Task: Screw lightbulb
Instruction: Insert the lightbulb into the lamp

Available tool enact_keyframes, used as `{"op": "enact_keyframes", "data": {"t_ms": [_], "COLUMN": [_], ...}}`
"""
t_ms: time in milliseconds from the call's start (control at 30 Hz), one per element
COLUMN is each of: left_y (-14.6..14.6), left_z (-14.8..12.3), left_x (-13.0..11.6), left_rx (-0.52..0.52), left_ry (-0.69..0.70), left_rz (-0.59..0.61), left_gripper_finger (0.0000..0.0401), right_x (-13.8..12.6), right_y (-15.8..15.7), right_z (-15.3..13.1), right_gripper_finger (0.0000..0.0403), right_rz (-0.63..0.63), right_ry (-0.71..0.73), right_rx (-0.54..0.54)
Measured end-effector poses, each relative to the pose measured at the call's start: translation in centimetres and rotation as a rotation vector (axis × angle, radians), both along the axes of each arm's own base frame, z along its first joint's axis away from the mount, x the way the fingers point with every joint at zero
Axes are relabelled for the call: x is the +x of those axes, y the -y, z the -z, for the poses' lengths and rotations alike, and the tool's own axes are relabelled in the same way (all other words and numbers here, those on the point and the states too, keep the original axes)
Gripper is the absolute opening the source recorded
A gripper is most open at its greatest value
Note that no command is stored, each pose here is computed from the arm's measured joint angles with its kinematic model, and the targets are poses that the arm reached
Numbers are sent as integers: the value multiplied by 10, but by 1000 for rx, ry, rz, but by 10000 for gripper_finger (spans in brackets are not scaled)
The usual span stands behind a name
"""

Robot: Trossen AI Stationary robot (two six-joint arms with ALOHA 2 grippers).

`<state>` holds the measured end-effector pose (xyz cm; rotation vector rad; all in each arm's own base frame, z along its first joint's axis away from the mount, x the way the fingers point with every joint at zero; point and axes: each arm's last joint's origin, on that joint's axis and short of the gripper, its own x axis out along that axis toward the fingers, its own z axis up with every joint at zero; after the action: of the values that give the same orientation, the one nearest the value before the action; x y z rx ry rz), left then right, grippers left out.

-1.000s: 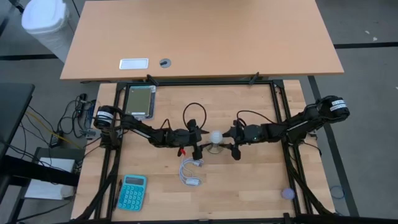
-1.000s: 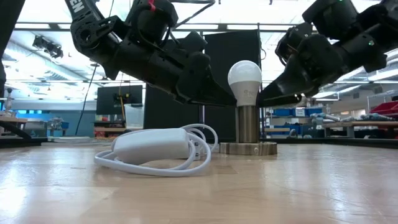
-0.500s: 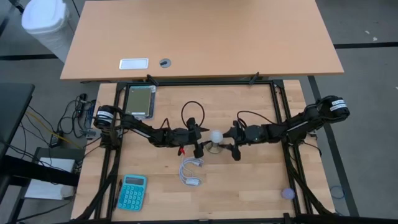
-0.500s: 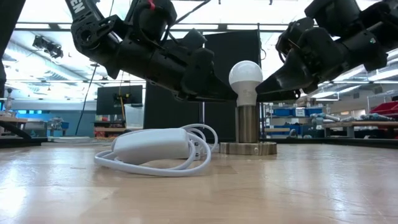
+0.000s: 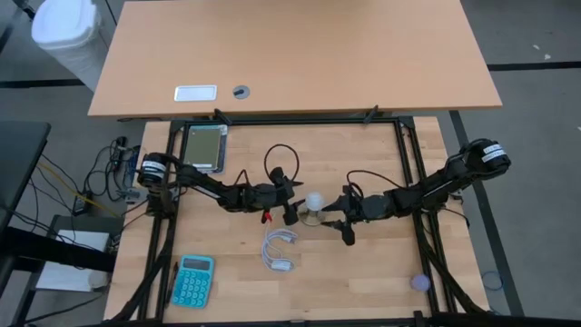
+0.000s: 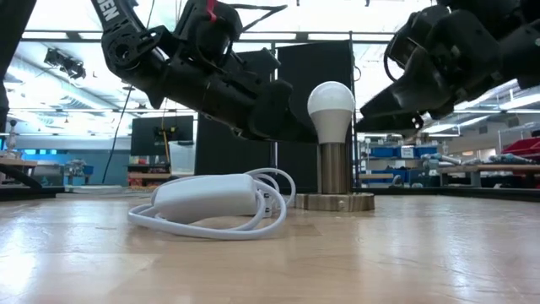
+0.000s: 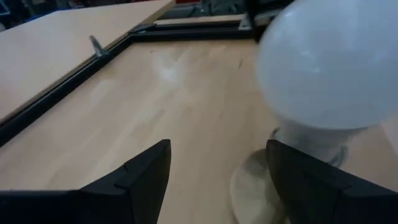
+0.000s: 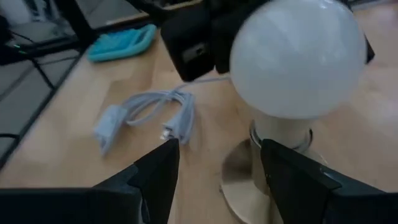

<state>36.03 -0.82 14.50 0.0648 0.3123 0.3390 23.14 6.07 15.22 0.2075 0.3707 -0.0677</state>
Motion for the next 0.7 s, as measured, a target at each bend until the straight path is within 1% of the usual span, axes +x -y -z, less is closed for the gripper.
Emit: {"op": "enact_keyframes", "data": {"t_ms": [67, 133, 233, 433, 567, 700], "left_y": [0, 2, 6, 16, 19, 19], "left_z": [0, 1, 5, 6, 5, 4], "left_x": [0, 0, -2, -2, -2, -2], "left_rx": [-2, -13, -17, -75, -78, -104], "left_ry": [-4, -13, -55, -62, -57, -38], "left_rz": [5, 44, 69, 167, 176, 165], "left_gripper_finger": [269, 269, 269, 269, 269, 269], "right_x": [-1, -1, 1, 4, 5, 6], "right_y": [1, 5, 12, 26, 32, 35], "right_z": [2, 3, 4, 4, 4, 4], "right_gripper_finger": [230, 230, 230, 230, 230, 230], "right_rz": [30, 51, 68, 17, -14, -25], "right_ry": [-21, -33, -41, -49, -53, -54], "right_rx": [-7, -15, -33, -33, -31, -38]}}
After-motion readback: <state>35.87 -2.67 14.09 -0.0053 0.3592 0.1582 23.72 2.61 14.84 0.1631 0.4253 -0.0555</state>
